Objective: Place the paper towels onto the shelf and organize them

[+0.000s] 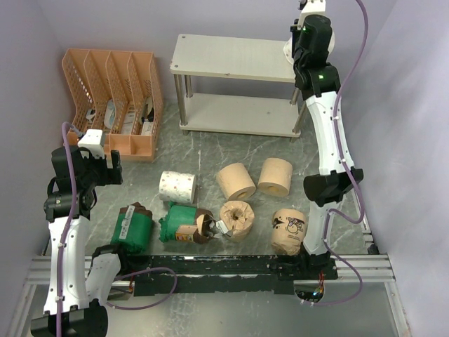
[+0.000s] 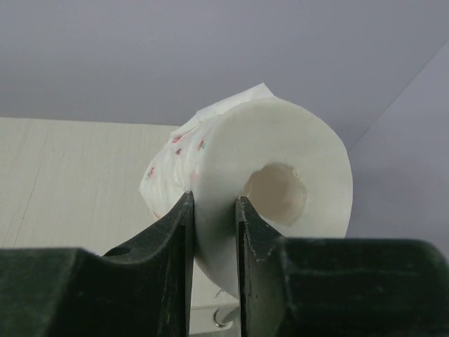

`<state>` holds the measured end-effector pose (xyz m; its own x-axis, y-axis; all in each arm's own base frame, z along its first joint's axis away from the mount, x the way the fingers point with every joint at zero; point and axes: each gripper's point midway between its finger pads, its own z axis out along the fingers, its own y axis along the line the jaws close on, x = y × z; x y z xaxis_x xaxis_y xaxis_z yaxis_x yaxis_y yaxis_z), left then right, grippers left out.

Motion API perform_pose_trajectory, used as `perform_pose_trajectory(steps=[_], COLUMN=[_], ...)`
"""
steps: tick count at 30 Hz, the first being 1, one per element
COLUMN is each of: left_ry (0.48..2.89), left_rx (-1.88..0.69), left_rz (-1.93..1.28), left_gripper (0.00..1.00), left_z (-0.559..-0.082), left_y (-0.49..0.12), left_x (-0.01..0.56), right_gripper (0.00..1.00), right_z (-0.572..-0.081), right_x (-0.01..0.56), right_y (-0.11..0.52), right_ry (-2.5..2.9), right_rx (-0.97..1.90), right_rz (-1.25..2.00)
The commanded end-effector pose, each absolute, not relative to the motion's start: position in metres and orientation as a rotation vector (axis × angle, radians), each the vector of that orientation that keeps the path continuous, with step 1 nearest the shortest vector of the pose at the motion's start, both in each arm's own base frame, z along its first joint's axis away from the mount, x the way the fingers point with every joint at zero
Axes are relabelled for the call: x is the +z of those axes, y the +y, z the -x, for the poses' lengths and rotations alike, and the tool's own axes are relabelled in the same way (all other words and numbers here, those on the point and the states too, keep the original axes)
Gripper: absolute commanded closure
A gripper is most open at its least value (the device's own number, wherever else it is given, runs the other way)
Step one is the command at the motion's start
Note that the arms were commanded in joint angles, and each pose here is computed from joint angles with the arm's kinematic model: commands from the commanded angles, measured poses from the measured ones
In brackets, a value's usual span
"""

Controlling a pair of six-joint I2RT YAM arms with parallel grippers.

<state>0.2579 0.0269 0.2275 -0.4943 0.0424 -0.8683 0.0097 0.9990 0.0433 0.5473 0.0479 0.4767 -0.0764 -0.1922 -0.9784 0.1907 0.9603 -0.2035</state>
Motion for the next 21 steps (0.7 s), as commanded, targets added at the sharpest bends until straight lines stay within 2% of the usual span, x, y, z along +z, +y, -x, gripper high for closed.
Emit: perform_pose_trajectory(steps=[1, 9, 12, 21], left_ry=[2.049, 2.048, 2.048, 2.049], left_rx=[0.056, 0.057, 0.056, 0.057], left_rz=[-0.045, -0.042, -0.041, -0.043], left_gripper=[0.05, 0.05, 0.05, 0.05], left_z=[-0.262, -0.262, -0.262, -0.262], left_y=[0.028, 0.028, 0.028, 0.028], left_x=[0.241, 0.242, 0.242, 0.241], right_gripper=[1.0, 0.99, 0.87, 0.69], right_z=[-0.52, -0.515, -0.514, -0.515], right_x=[0.522, 0.52, 0.518, 0.529], right_y=[0.04, 0.044, 0.045, 0.054], right_ry=[1.528, 1.548, 1.554, 1.513], right_rx=[-0.285, -0.251, -0.241, -0.191], right_rz=[-0.045, -0.04, -0.039, -0.019])
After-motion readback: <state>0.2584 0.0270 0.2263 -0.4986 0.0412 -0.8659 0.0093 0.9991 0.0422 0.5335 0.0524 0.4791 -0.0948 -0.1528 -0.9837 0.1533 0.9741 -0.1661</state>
